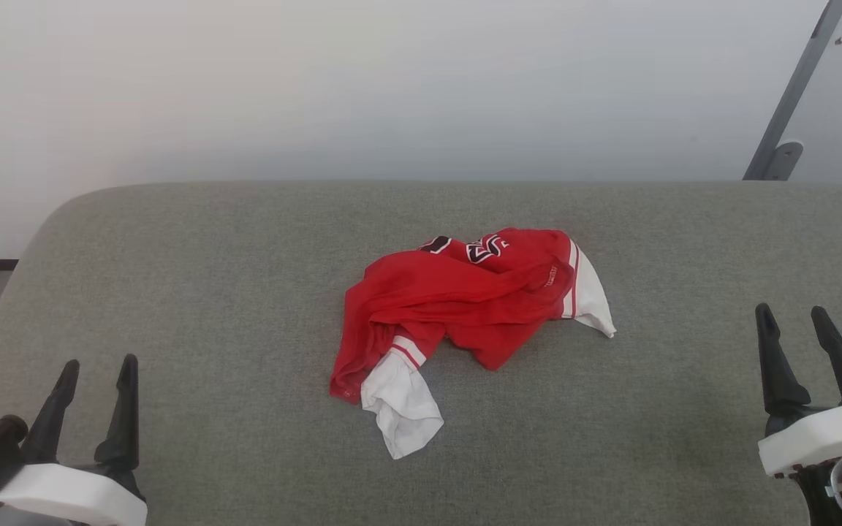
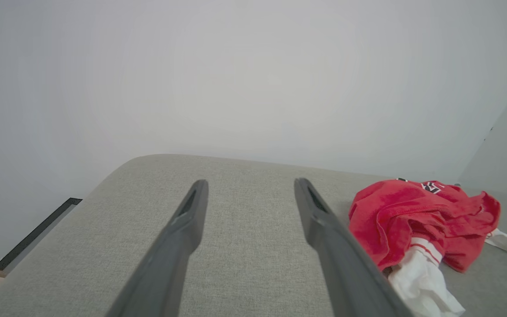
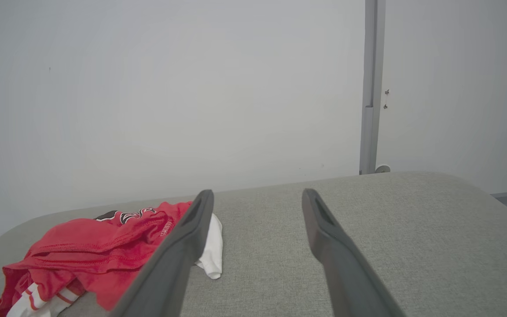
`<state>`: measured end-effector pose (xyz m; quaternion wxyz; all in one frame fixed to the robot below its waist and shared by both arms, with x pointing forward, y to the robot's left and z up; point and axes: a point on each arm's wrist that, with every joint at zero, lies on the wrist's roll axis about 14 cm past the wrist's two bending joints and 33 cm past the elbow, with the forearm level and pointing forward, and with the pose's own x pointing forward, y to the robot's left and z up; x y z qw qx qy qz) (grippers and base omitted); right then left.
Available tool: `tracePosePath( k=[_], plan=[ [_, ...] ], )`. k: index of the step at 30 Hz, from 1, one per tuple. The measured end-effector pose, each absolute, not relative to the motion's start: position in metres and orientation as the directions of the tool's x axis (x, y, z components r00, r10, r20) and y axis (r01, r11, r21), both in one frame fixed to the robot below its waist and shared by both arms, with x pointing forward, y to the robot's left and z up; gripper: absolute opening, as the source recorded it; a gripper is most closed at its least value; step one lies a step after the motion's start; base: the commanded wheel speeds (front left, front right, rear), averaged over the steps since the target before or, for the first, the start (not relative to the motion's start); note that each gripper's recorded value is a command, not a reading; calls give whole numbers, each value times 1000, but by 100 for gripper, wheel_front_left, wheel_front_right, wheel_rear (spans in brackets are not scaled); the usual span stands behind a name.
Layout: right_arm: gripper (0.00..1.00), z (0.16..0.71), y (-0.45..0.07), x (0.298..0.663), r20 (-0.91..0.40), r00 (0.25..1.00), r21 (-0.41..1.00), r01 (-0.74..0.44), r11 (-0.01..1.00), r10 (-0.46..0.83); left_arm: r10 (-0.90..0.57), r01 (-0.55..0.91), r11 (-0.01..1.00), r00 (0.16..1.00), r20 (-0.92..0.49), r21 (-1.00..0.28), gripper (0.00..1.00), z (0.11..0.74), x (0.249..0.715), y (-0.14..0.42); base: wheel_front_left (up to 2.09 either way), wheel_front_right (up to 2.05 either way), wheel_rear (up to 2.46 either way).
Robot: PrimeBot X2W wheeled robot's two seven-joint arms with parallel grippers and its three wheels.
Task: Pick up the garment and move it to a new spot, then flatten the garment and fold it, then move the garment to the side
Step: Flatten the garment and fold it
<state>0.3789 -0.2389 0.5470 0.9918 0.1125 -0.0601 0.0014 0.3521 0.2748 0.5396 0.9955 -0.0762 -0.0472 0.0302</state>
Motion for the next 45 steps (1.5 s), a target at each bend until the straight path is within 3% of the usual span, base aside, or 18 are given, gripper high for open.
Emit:
tracePosePath(
  k=[11,22,36,45],
  plan=[
    [100,544,-237,381,110,994,220,-17,975,-8,-32,40,984,998,48,-171,100,546,366,244,0,0,0],
    [100,538,-246,389,96,995,223,10,975,-32,-270,250,948,960,-76,-199,100,537,398,168,0,0,0],
    [100,510,-274,388,34,992,231,109,967,-120,-526,477,850,755,-392,-222,100,471,408,67,0,0,0],
    [100,496,-283,391,4,989,228,141,963,-146,-467,489,858,617,-634,-157,100,408,402,64,0,0,0]
  ],
)
